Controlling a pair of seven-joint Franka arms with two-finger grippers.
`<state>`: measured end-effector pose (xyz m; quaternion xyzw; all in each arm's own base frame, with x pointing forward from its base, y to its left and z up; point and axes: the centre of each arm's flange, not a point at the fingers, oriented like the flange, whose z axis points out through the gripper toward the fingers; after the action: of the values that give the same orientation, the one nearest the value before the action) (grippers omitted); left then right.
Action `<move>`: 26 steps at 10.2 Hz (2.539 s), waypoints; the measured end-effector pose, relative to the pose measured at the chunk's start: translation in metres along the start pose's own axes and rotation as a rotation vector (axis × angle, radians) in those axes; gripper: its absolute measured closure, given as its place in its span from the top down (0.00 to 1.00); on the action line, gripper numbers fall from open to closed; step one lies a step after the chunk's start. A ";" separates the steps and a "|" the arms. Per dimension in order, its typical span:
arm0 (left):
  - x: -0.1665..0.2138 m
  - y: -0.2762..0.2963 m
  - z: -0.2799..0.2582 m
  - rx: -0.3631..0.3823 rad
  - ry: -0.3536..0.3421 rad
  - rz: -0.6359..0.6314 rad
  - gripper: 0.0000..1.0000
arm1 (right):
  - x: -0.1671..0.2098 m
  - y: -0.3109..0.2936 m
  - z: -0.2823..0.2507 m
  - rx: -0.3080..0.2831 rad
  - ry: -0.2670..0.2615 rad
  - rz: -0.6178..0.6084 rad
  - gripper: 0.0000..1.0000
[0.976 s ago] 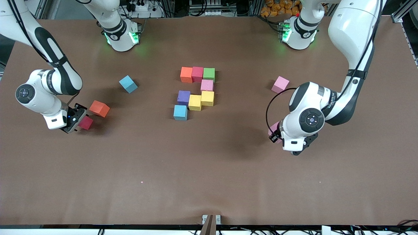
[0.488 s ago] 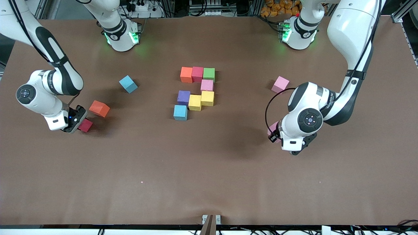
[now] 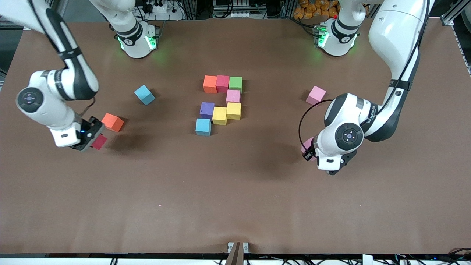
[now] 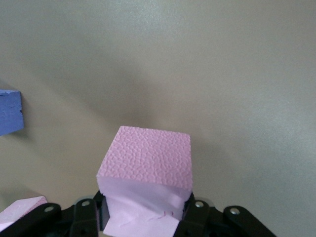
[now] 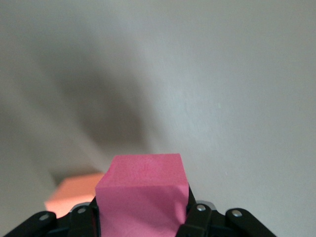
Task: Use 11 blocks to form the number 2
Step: 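Carry the magenta cube with the right gripper toward the cyan cube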
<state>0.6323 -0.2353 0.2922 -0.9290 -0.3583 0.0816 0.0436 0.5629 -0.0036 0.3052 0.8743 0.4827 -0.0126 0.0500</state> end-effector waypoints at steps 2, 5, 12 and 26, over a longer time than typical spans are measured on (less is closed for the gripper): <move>0.000 0.000 0.003 0.003 -0.003 0.000 0.56 | 0.050 -0.035 -0.007 0.022 0.029 0.098 0.59; 0.004 0.000 -0.001 -0.004 0.000 -0.016 0.56 | 0.114 -0.094 -0.009 0.083 0.055 0.290 0.59; 0.021 -0.008 0.003 -0.003 -0.003 -0.065 0.56 | 0.263 -0.195 -0.023 0.198 0.094 0.902 0.59; 0.027 -0.006 0.002 -0.012 -0.004 -0.187 0.56 | 0.313 -0.191 0.051 0.165 0.082 1.051 0.59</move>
<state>0.6479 -0.2122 0.2879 -0.8917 -0.4438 0.0768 0.0447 0.5695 0.3562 0.2183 0.9990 -0.0215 0.0107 -0.0382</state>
